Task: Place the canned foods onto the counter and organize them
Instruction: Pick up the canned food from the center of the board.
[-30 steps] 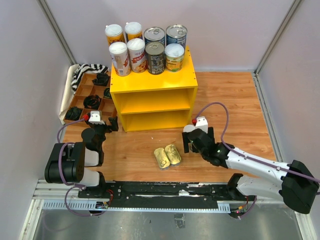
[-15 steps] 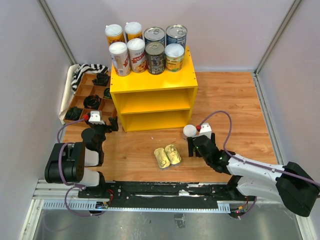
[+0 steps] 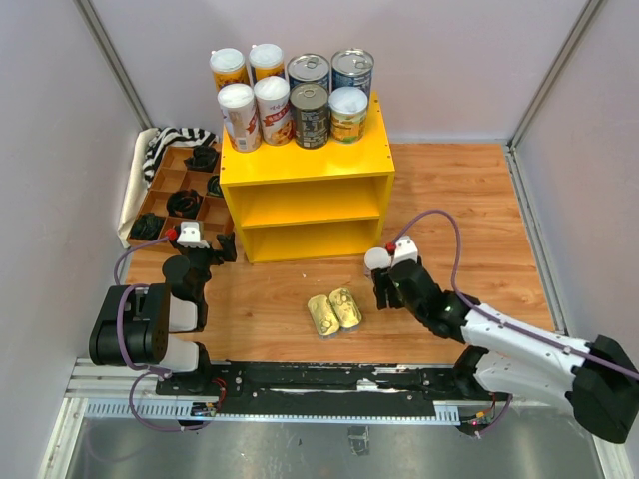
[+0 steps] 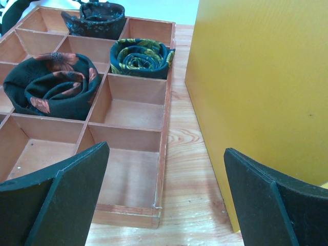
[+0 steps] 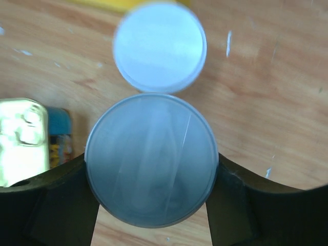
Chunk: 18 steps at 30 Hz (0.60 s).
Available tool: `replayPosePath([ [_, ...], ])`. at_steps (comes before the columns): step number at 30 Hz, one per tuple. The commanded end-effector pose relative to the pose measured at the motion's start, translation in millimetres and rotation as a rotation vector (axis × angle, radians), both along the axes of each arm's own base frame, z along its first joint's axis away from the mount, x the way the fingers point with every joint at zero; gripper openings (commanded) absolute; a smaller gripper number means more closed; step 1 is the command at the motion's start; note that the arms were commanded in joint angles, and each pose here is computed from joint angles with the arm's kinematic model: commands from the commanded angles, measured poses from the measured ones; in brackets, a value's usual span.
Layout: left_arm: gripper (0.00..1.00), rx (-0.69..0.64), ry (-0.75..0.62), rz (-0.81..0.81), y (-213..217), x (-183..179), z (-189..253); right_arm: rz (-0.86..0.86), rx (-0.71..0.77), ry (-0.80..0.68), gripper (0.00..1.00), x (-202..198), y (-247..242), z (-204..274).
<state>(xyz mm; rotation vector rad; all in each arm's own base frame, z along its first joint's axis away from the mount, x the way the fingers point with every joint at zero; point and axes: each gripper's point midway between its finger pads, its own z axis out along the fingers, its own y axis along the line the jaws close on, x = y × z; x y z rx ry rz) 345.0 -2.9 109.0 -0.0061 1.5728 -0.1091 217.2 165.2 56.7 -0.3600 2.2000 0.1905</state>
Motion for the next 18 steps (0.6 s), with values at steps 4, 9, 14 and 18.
replayPosePath([
  [4, 1.0, 0.015, -0.025, -0.01, -1.9, 3.7, 6.8, 0.144, 0.1, -0.085, 0.03, 3.4, 26.2, 127.4],
  [9, 1.0, 0.014, -0.025, -0.009, -1.8, 3.8, 6.7, 0.221, 0.132, -0.112, 0.01, 0.5, 38.2, 186.0],
  [14, 1.0, 0.014, -0.024, -0.009, -1.7, 3.7, 6.5, 0.289, 0.1, -0.165, 0.01, 10.9, 51.2, 251.6],
  [18, 1.0, 0.014, -0.025, -0.008, -1.4, 3.7, 7.0, 0.3, 0.046, -0.18, 0.01, 27.2, 60.0, 291.6],
])
